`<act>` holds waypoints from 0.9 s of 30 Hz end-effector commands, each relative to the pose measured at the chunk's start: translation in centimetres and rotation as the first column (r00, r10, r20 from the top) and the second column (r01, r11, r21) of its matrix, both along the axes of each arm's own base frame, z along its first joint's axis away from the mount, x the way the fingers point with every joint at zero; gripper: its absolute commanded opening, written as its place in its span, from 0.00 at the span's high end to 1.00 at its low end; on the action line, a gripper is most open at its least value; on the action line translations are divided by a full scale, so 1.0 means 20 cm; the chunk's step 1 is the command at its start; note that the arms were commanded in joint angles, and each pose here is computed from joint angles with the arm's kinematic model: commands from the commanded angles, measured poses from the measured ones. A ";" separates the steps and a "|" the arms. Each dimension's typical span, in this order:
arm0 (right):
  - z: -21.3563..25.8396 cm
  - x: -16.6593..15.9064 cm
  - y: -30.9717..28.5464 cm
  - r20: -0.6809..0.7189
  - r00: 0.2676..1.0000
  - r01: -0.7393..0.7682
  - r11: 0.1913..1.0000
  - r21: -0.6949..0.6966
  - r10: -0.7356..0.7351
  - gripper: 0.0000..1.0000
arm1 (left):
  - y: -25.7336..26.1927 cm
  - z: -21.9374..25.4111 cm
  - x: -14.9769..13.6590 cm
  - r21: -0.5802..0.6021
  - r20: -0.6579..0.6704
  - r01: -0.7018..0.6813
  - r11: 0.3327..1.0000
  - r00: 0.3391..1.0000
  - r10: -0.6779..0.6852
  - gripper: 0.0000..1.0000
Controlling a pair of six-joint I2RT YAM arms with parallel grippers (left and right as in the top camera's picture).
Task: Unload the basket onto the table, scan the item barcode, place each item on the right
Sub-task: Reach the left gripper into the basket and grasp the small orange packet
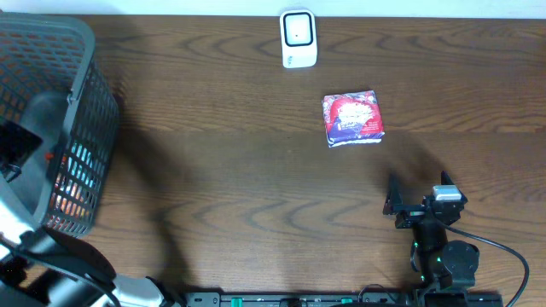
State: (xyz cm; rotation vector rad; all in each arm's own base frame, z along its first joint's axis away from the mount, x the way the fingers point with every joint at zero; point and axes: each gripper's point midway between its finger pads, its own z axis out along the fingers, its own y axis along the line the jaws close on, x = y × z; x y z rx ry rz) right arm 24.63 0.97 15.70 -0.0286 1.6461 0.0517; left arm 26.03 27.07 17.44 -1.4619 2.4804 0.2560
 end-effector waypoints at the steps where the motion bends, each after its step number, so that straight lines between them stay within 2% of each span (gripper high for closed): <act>1: 0.00 0.00 0.00 0.002 1.000 -0.002 1.000 -0.011 0.002 0.01 | 0.01 -0.11 -0.04 -0.033 -0.088 -0.007 0.999 0.996 0.004 0.10; 3: 0.00 0.00 0.00 0.002 1.000 -0.002 1.000 -0.011 0.002 0.01 | -0.02 -0.18 -0.04 -0.096 -0.114 -0.004 0.995 0.994 -0.007 0.10; 6: 0.00 0.00 0.00 0.002 1.000 -0.002 1.000 -0.011 0.002 0.01 | -0.10 -0.25 0.00 -0.204 -0.083 0.009 0.979 0.996 -0.026 0.10; 10: 0.00 0.00 0.00 0.002 1.000 -0.002 1.000 -0.011 0.002 0.01 | -0.18 -0.32 0.04 -0.316 -0.061 -0.039 0.948 0.998 0.021 0.09; 13: 0.00 0.00 0.00 0.002 1.000 -0.002 1.000 -0.011 0.002 0.01 | -0.20 -0.37 0.04 -0.339 -0.089 -0.050 0.940 0.996 0.020 0.00; 21: 0.00 0.00 0.00 0.002 1.000 -0.002 1.000 -0.011 0.002 0.01 | -0.29 -0.45 0.08 -0.422 -0.082 -0.030 0.906 0.997 -0.005 0.02; 27: 0.00 0.00 0.00 0.002 1.000 -0.002 1.000 -0.011 0.002 0.01 | -0.34 -0.49 0.08 -0.431 -0.102 -0.017 0.902 0.994 -0.030 0.02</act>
